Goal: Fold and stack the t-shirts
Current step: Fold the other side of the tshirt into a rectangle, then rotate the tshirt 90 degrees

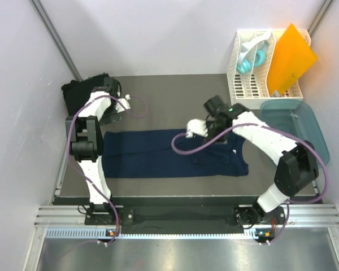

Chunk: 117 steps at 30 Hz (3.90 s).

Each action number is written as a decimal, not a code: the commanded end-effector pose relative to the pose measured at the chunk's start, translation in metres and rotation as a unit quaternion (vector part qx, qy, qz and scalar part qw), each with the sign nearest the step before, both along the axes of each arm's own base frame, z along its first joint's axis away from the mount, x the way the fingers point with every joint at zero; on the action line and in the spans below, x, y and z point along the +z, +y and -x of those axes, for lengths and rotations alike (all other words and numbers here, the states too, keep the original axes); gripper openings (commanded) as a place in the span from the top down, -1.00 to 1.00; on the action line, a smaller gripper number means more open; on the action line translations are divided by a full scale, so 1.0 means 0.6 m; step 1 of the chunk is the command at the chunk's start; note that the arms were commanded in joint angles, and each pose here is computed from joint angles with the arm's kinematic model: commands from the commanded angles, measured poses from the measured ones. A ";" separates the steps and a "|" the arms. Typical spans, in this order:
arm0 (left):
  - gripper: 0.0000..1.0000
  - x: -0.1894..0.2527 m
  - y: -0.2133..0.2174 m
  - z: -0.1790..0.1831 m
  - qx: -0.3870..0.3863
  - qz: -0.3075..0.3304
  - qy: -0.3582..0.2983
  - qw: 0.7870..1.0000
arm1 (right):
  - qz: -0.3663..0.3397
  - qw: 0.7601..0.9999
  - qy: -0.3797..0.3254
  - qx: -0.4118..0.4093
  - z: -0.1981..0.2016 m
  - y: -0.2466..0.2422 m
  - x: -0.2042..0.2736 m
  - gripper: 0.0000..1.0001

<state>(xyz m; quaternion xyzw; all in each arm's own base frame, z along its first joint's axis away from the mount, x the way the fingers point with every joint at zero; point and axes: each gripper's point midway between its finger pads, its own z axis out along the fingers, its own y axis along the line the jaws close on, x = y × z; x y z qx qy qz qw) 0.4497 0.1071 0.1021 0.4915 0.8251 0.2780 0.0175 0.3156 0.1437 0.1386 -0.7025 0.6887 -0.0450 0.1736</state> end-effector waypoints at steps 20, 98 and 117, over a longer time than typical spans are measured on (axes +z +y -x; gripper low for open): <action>-0.81 0.068 -0.002 -0.050 0.079 0.036 -0.144 0.986 | -0.080 0.983 0.138 0.097 0.142 0.212 -0.121 0.07; -0.89 0.067 0.012 -0.075 0.076 0.005 -0.163 0.984 | -0.037 0.993 0.089 -0.064 -0.019 0.050 -0.112 0.71; -0.92 0.084 0.053 -0.079 0.106 -0.023 -0.197 0.974 | 0.020 0.988 0.125 -0.090 0.008 0.001 -0.219 0.87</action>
